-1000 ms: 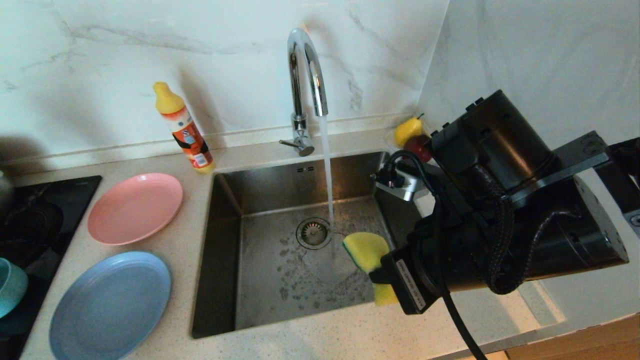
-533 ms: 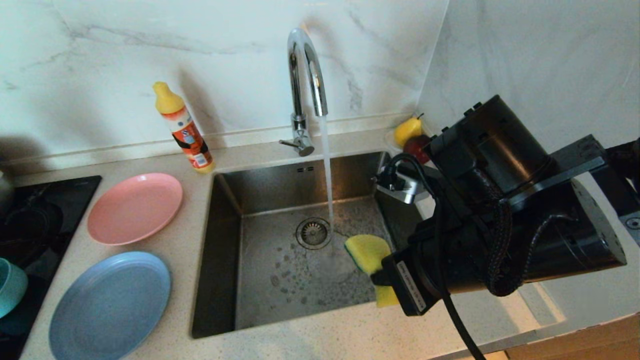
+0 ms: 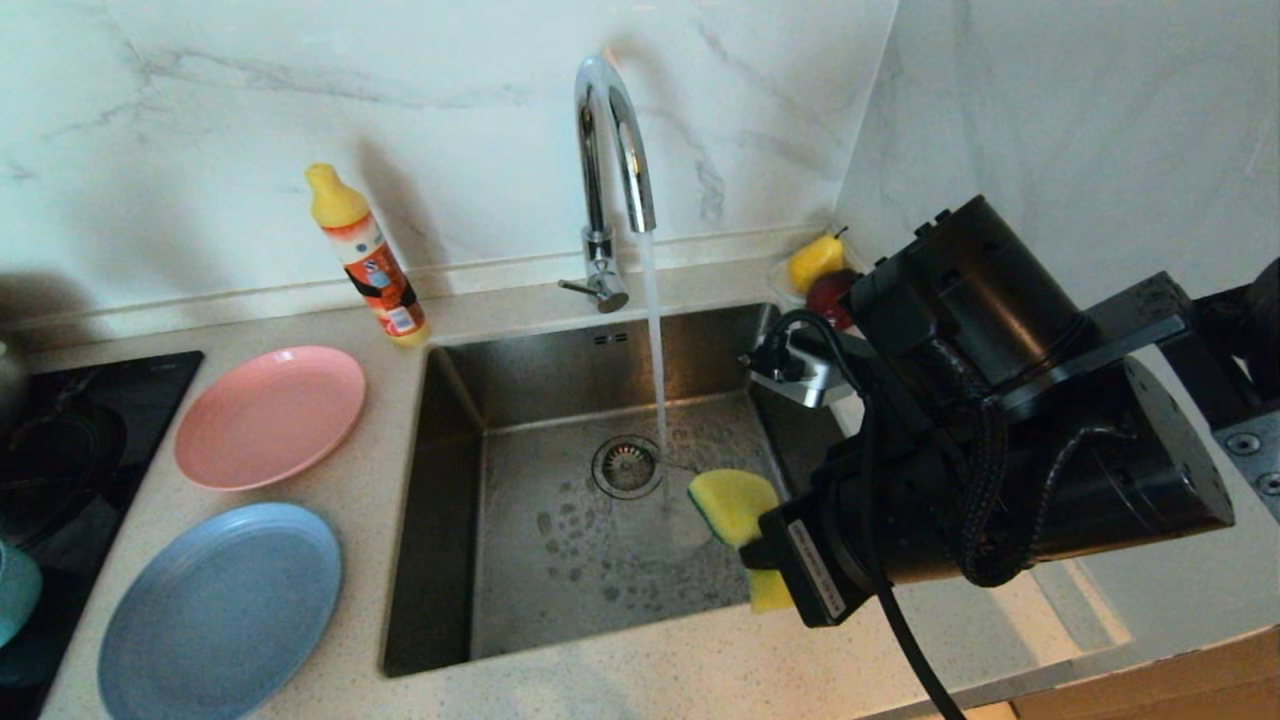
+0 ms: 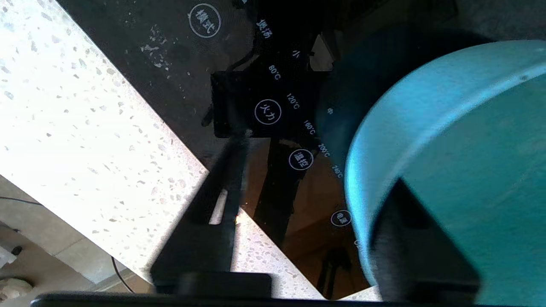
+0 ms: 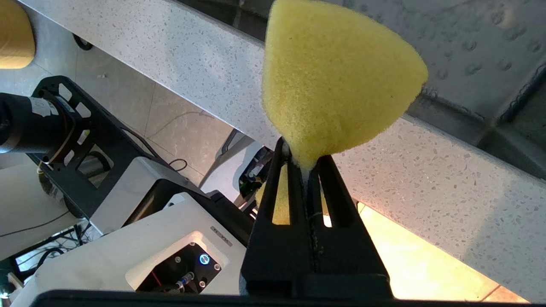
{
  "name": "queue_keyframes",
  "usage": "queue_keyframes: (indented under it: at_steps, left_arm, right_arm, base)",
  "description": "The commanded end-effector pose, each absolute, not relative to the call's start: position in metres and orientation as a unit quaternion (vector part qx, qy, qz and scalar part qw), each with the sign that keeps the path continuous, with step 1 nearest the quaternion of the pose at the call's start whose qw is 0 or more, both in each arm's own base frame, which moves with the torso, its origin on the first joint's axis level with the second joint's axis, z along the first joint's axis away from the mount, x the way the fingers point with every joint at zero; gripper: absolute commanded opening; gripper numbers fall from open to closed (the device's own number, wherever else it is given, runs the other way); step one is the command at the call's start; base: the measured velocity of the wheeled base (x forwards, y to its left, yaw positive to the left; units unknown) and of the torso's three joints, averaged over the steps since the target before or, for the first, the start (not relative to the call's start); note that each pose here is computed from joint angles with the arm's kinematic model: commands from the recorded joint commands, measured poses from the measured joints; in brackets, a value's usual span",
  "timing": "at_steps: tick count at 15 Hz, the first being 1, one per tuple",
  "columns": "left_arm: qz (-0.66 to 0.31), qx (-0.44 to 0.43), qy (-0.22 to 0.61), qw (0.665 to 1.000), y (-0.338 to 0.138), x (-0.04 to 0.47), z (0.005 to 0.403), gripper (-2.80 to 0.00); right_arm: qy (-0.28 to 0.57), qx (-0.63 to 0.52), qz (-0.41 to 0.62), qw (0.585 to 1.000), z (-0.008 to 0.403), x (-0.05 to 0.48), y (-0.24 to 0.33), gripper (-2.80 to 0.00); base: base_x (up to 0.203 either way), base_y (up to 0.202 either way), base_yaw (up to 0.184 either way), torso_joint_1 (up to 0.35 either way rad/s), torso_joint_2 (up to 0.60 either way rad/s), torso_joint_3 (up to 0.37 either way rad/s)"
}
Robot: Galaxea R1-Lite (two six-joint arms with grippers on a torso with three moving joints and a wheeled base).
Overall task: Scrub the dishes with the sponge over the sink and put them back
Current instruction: Pick up a bowl and the sponge
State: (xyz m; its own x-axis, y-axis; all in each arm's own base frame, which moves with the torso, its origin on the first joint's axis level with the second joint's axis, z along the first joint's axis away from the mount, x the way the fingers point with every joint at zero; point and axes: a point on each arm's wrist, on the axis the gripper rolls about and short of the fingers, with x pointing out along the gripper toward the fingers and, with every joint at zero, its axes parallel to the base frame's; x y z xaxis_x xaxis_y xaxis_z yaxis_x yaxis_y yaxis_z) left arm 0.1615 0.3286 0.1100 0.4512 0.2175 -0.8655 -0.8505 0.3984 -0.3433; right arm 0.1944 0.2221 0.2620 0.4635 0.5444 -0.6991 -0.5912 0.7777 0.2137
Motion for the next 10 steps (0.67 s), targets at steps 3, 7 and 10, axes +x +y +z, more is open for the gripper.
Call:
queue_keyframes:
  at_steps: [3, 7, 10]
  left_arm:
    - [0.357, -0.418, 0.382, 0.743, 0.329, 0.162, 0.109, -2.80]
    - [0.353, -0.421, 0.361, 0.754, 0.322, 0.159, 0.128, -2.80]
    - [0.323, -0.422, 0.331, 0.780, 0.300, 0.151, 0.172, -2.80]
  right_arm:
    - [0.398, -0.023, 0.331, 0.856, 0.264, 0.194, 0.222, -2.80]
    - [0.395, -0.023, 0.332, 0.856, 0.265, 0.194, 0.222, -2.80]
    - [0.391, -0.020, 0.334, 0.858, 0.268, 0.193, 0.220, -2.80]
  base:
    - [0.000, 0.000, 0.000, 0.000, 0.00, 0.000]
    - [0.000, 0.000, 0.000, 0.000, 0.00, 0.000]
    - [0.000, 0.000, 0.000, 0.000, 0.00, 0.000]
